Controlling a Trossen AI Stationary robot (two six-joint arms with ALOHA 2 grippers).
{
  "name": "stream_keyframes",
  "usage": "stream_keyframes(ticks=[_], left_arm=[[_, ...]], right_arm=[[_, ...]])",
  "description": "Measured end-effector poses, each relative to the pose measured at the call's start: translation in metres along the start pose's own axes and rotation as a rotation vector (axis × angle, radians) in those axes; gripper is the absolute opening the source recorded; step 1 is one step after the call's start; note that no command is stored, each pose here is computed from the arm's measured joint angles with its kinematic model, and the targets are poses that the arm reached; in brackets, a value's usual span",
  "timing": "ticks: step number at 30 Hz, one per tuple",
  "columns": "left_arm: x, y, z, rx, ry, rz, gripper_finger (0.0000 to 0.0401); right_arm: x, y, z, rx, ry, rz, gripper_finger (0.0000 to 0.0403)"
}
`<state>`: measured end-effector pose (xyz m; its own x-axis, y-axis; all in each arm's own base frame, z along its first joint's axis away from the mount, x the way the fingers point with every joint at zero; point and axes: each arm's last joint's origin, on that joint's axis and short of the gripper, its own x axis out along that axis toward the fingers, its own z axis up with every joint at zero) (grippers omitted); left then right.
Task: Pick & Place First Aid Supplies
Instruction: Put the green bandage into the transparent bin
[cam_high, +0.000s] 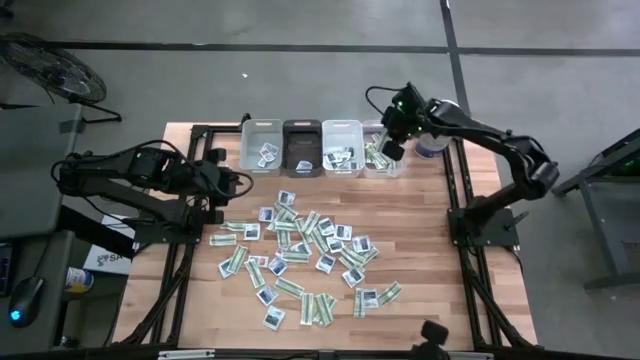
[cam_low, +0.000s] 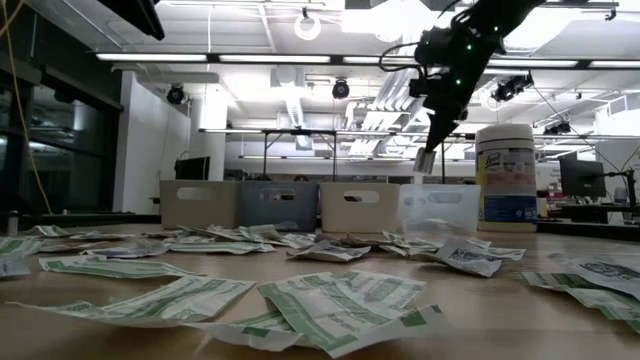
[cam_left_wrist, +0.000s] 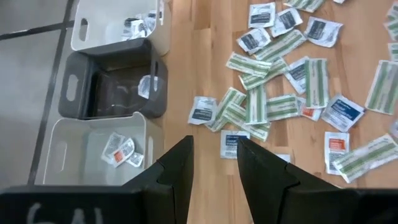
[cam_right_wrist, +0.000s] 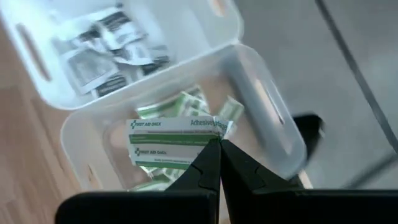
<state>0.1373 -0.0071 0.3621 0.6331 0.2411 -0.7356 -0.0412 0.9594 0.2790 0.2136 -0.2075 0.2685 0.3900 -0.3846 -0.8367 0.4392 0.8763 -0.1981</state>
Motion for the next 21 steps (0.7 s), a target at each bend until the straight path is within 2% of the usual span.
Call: stream_keyframes(ticks=[4,10,14,21], left_arm=[[0.000,-0.001,0.000,0.001,-0.002,-0.028,0.0119],[0.000,-0.002,0.000,0.002,-0.003,-0.052,0.0119],[0.000,-0.002,0.000,-0.001,-0.003,-0.052,0.0119],[0.000,-0.001,0.000,-0.001,-0.003,-0.051,0.0119]], right_arm=[[0.017,-0.006,-0.002,-0.128,0.003,0.078,0.0000],[0.046,-0.007,-0.004,-0.295,0.072,0.075,0.0000],[0.057,-0.007,-0.006,-0.328,0.099,0.082,0.0000],[0.058,-0.007,-0.004,-0.340,0.131,-0.001,0.0000]])
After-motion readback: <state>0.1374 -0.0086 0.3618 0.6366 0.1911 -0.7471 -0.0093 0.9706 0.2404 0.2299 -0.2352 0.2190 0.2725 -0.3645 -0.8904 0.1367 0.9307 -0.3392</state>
